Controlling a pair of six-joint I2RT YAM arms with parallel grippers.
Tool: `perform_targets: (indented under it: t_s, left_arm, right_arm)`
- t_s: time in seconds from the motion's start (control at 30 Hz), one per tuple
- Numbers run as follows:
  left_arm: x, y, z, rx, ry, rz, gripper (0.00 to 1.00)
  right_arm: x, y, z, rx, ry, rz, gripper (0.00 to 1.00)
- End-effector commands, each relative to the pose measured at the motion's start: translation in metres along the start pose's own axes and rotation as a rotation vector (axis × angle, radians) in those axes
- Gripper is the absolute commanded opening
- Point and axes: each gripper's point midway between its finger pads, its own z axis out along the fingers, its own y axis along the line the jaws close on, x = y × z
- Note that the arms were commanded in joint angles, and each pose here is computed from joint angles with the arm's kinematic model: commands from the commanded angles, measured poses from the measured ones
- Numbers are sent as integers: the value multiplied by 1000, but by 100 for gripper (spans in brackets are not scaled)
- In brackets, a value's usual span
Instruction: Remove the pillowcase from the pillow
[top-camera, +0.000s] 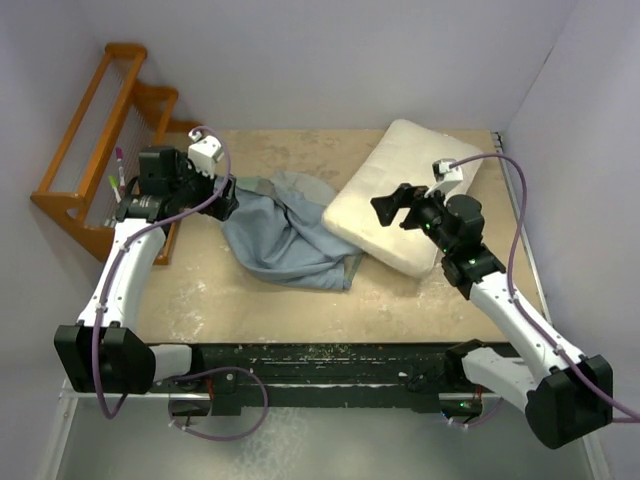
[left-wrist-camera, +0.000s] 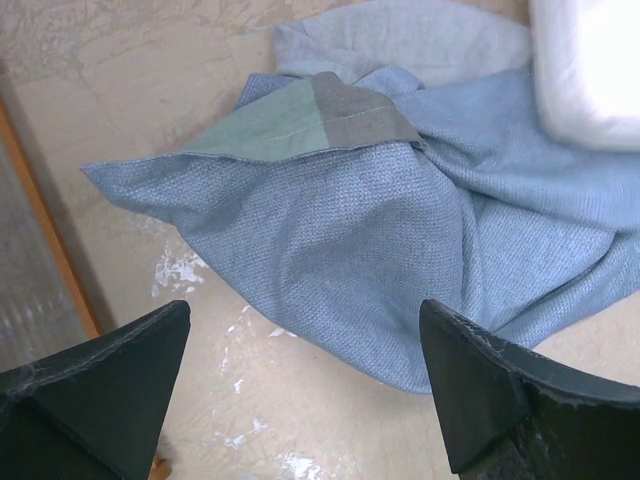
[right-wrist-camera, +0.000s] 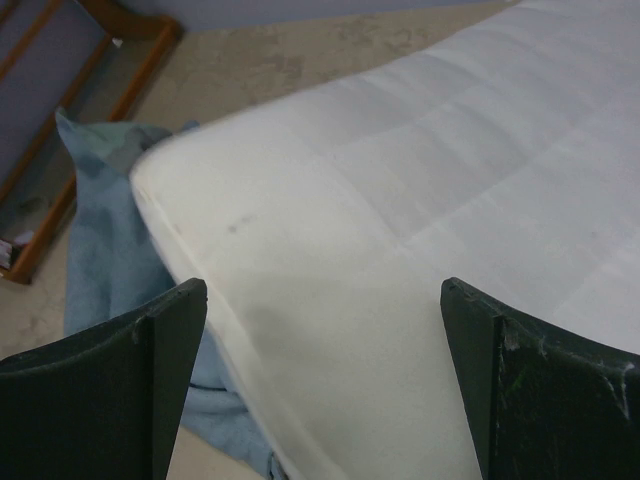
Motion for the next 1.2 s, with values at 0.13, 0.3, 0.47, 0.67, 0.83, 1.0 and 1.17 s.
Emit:
perform_targets:
  t_s: [0.13,0.3,0.47,0.67,0.83,1.0,1.17]
  left_arm:
    - [-28,1,-15,-35,-142,23,99]
    - [-12,21,-12,-177,-145,-109,99]
    - [38,39,9,-296,-104,-154,99]
    - [98,39,29,-336,-130,-133,99]
    - [126,27,24,-322,-131,-100,99]
    - [148,15,19,-313,-192,-83,99]
    - [149,7,6,-318,-288,-47,99]
  right_arm:
    - [-2,36,-2,-201,145,83,100]
    - [-26,-15,-8,100,56,23,100]
    - [-43,-73,-38,438,-52,-10,100]
    - [-22,-134,-76,795,-136,64,100]
    - [-15,-168,-116,1003,-197,-47,100]
    - [16,-179,-127,951,-182,-188,100]
    - [28,-176,-141,841,-290,-272,100]
